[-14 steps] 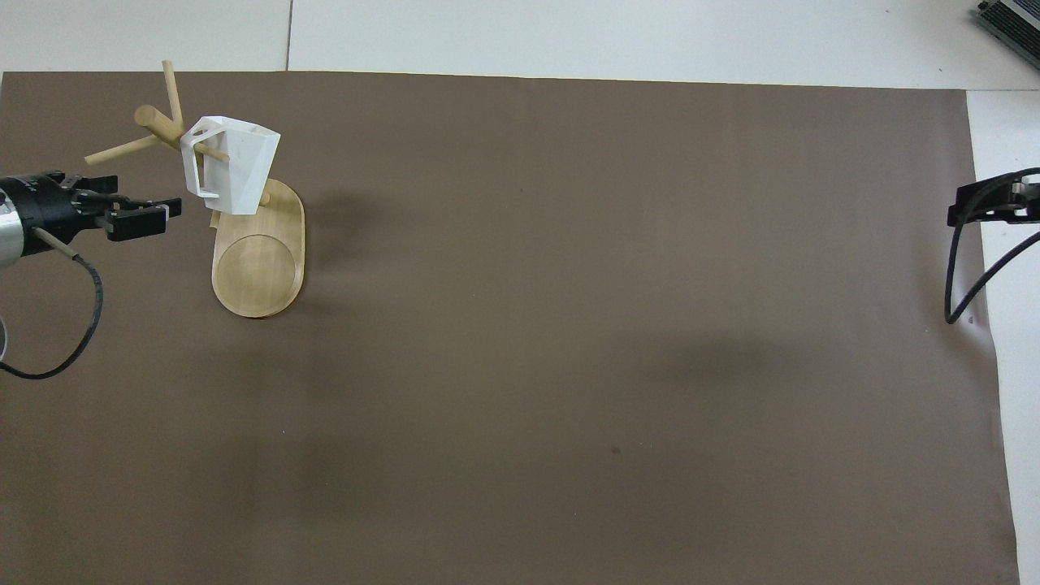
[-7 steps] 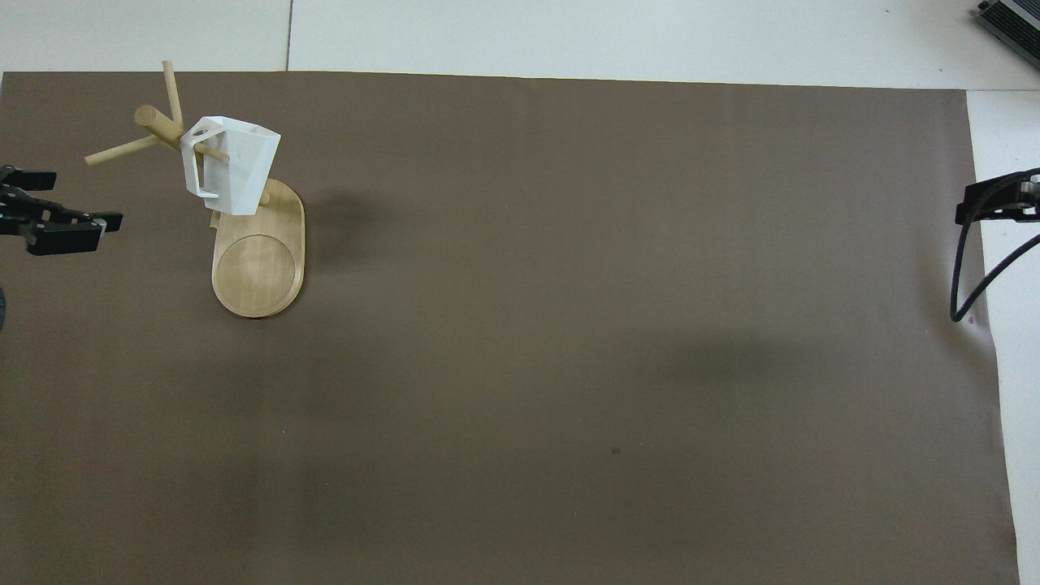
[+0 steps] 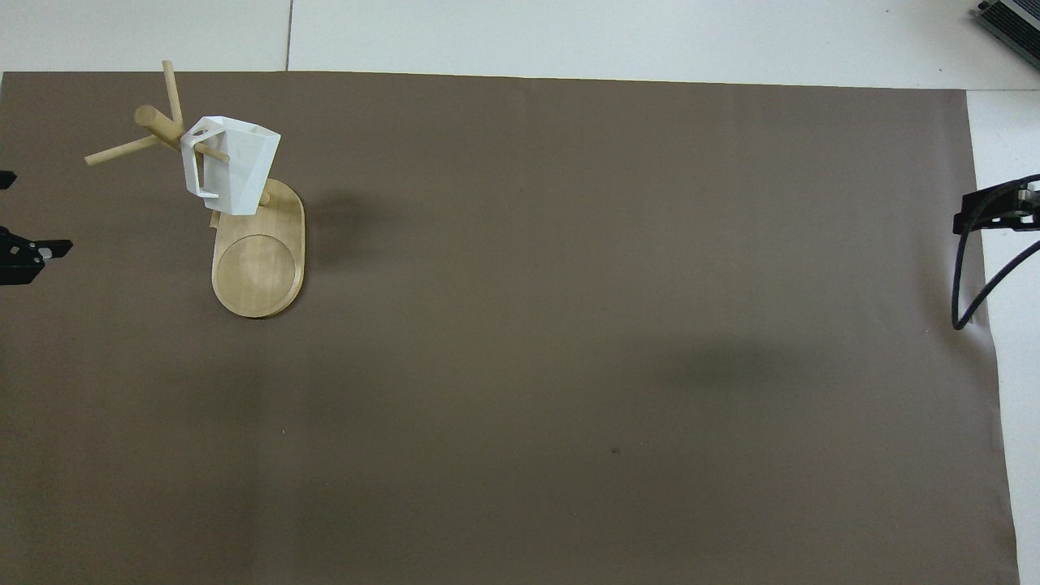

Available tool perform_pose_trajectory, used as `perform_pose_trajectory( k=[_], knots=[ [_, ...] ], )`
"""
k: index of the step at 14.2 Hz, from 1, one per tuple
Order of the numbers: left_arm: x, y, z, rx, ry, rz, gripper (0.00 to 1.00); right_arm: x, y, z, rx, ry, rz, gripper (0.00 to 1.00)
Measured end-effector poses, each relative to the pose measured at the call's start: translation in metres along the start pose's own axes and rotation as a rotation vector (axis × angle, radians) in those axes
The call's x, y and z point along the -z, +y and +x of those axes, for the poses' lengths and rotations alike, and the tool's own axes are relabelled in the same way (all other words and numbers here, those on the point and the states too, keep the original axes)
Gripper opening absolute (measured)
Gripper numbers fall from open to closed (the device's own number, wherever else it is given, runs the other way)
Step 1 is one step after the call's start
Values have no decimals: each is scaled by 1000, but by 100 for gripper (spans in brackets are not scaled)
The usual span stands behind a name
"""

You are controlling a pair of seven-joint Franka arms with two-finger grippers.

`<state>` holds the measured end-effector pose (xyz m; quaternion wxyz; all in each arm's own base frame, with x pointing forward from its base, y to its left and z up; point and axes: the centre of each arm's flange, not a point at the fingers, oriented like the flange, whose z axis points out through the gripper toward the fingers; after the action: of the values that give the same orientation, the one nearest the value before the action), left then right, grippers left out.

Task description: Hang cup on rack

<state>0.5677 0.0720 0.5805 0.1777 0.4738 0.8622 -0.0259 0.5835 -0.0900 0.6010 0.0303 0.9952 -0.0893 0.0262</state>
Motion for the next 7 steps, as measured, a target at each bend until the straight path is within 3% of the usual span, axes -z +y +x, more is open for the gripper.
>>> perform_pose_trajectory(
  k=[7],
  knots=[
    [14,-2,-11,-563,25,-2,100,17,-3,-9,5,-32,6,100]
  ],
)
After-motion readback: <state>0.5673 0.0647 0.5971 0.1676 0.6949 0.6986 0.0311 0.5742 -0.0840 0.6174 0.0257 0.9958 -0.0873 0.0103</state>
